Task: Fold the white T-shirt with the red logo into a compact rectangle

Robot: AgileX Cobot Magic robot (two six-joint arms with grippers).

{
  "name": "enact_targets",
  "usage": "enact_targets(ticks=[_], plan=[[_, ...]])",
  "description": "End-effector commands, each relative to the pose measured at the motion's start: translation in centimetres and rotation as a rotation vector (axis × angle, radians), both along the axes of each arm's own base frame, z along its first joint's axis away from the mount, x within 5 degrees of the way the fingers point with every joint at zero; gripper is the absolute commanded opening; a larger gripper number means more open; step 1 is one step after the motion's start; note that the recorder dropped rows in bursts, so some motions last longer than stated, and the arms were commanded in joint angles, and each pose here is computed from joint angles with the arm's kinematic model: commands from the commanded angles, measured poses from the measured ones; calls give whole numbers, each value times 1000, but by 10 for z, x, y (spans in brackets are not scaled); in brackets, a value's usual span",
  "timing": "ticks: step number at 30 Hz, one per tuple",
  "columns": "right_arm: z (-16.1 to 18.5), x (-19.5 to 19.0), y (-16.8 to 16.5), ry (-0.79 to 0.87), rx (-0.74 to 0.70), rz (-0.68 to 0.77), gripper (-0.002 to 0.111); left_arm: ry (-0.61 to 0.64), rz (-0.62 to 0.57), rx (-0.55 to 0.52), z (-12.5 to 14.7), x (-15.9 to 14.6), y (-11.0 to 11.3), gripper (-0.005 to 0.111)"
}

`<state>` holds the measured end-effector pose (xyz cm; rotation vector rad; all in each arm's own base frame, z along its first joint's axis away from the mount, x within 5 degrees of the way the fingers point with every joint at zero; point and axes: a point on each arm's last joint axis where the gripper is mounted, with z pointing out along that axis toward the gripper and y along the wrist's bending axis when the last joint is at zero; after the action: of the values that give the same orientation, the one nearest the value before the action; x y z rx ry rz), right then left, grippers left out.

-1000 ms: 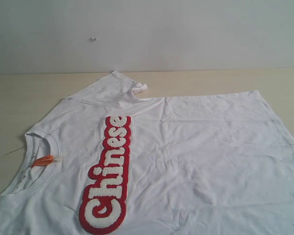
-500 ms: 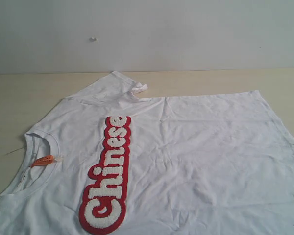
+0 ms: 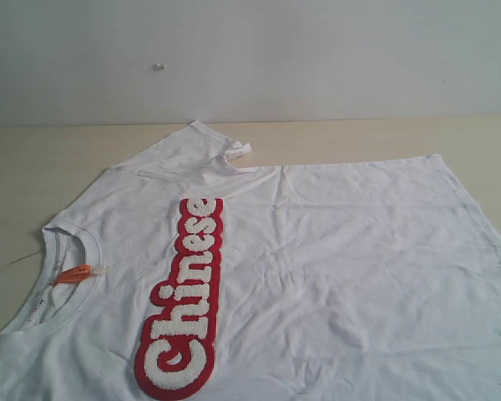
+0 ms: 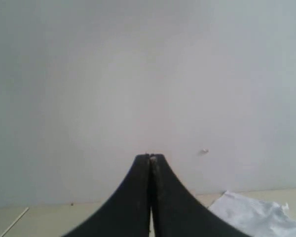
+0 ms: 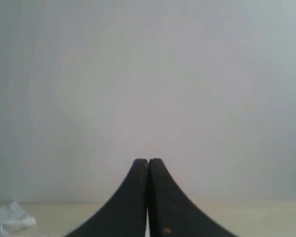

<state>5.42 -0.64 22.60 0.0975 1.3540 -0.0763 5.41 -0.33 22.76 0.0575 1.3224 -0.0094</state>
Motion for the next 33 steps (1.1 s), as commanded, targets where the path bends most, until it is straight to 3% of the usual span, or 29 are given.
enact_targets(ticks=[1,4,9,11,17,23,26,28,30,33], plan=[[9,-3,0,-128,106,26,0,-94,-65,-155,9,-3,-1,0],[16,-6,0,-224,179,59,0,-157,-128,-295,15,-6,-2,0],[23,-9,1,-323,247,102,0,-321,-199,-349,29,-14,-3,0],[35,-13,2,-353,261,121,0,-311,-229,-423,38,-15,-3,0],[80,-25,5,-333,229,118,0,-159,-265,-354,93,-2,-12,0],[130,18,-1,-144,256,82,0,66,-318,-268,148,74,-25,0],[154,60,-8,30,186,31,0,166,-165,-102,166,124,-17,0],[169,100,-14,177,156,-11,0,305,53,-93,160,165,0,0],[173,136,-21,335,104,-47,0,434,137,2,137,199,6,0],[164,172,-28,561,24,-76,0,563,182,65,109,223,9,0]])
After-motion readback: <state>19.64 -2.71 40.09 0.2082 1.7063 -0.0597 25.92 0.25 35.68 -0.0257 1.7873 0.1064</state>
